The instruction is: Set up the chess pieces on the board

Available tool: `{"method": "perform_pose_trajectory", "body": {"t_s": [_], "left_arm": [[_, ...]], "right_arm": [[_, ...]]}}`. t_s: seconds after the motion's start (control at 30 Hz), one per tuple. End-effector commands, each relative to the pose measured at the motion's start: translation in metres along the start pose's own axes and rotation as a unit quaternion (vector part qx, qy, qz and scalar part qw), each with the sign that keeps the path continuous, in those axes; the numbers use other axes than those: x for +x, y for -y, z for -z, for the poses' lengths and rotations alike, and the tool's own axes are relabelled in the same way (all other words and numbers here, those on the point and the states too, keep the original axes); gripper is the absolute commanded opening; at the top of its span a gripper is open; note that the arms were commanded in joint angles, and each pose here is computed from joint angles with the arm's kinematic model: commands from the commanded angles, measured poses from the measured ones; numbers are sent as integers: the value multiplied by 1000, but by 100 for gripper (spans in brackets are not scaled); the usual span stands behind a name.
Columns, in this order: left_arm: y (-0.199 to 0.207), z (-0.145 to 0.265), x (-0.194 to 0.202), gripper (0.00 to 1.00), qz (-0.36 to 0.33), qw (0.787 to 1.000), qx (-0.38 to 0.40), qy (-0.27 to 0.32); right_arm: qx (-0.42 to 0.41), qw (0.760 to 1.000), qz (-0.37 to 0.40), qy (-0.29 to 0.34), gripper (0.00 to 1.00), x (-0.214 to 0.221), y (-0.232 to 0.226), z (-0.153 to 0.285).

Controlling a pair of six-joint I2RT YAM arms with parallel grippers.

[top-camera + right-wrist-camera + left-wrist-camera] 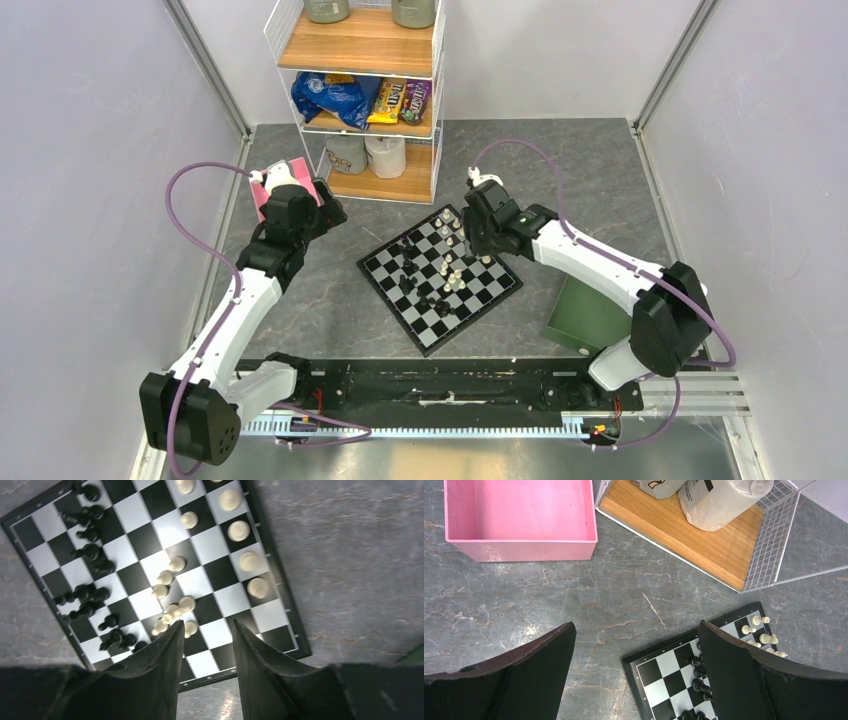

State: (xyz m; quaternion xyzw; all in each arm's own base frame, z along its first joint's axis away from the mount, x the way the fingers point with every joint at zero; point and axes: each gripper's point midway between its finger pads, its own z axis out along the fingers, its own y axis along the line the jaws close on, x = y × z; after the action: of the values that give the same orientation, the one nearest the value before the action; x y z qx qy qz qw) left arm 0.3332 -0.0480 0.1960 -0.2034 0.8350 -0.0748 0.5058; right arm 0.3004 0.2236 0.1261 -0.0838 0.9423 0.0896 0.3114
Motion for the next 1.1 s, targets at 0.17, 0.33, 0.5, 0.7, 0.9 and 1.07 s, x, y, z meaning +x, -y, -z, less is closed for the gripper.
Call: {"method": "perform_pose_trajectory", "body": {"t_s": [0.17,0.33,0.5,0.7,0.9,1.07], "left_arm": [[5,2,-10,99,3,1000,15,17],[2,4,-12,99,0,1000,9,22],[2,4,-13,99,1,1000,9,23],[3,3,-13,99,0,1000,10,21],[3,2,-13,99,1,1000,10,22],[5,2,-14,99,2,1000,14,21]], "right_arm": [[-36,999,6,-38,47,22,-45,-23],[-29,998,12,-58,44,28,-48,-35],[-31,997,14,-65,44,30,-51,-41],[-33,996,14,-76,41,35,-53,-46],[-27,996,13,-82,39,40,-49,-44],[-25,995,14,-93,37,47,-49,-48]]}}
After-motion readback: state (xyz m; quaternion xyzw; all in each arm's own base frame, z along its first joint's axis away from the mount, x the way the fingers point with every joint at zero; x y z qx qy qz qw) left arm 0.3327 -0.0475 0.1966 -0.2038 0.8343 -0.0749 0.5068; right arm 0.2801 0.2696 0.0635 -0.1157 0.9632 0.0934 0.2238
